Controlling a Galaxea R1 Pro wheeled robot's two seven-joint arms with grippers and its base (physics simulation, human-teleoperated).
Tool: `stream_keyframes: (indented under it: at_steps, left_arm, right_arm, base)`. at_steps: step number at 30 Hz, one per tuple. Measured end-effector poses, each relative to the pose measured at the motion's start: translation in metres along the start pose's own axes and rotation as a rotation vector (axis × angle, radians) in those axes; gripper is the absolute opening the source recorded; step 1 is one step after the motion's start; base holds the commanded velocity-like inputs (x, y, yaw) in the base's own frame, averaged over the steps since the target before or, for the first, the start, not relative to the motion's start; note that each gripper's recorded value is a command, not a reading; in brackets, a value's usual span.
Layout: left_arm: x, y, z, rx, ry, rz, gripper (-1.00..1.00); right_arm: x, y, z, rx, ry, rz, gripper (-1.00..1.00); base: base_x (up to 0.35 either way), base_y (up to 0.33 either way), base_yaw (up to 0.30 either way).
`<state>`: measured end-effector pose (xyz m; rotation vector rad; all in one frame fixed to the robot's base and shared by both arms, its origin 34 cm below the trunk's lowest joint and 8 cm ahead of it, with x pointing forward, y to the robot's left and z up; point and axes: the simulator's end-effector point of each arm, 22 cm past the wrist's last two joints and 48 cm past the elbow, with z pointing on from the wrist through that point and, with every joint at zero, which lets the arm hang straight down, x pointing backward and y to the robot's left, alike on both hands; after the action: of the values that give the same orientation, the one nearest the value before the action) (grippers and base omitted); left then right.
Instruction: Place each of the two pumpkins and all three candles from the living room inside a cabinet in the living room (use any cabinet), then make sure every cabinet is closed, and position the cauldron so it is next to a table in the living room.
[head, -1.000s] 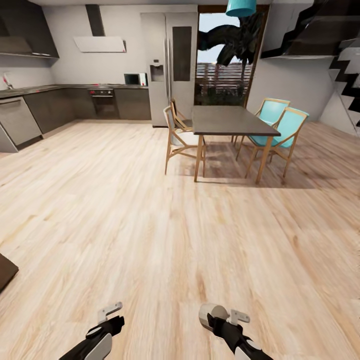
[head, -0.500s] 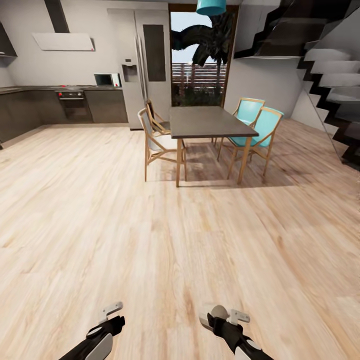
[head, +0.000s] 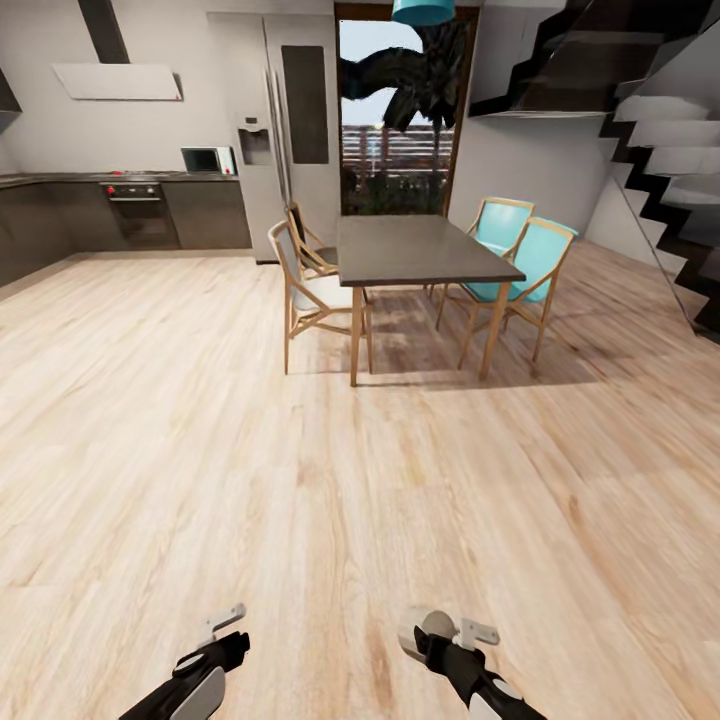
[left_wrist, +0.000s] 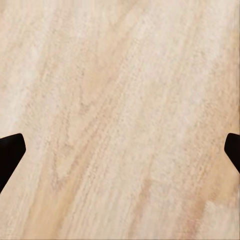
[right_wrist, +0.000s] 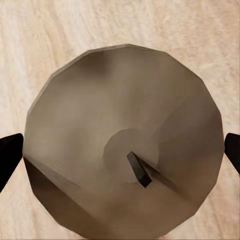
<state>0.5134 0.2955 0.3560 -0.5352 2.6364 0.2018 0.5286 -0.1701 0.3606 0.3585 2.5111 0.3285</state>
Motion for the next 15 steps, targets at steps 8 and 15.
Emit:
stream_keyframes:
  at_steps: [8,15]
  left_arm:
    - [-0.0003,0.0007,0.0001,-0.001,0.0,0.0,1.0]
    - [-0.0002,0.0003,0.0001,0.0,0.0,0.001,1.0]
  right_arm:
    - [0.0001,0.0002,0.0,0.0,0.0,0.0,-1.0]
    - [0.0002,0.0002,0.0,0.0,0.0,0.0,-1.0]
  base:
    - [0.323,0.0,0.0]
    - [0.32,0.0,0.0]
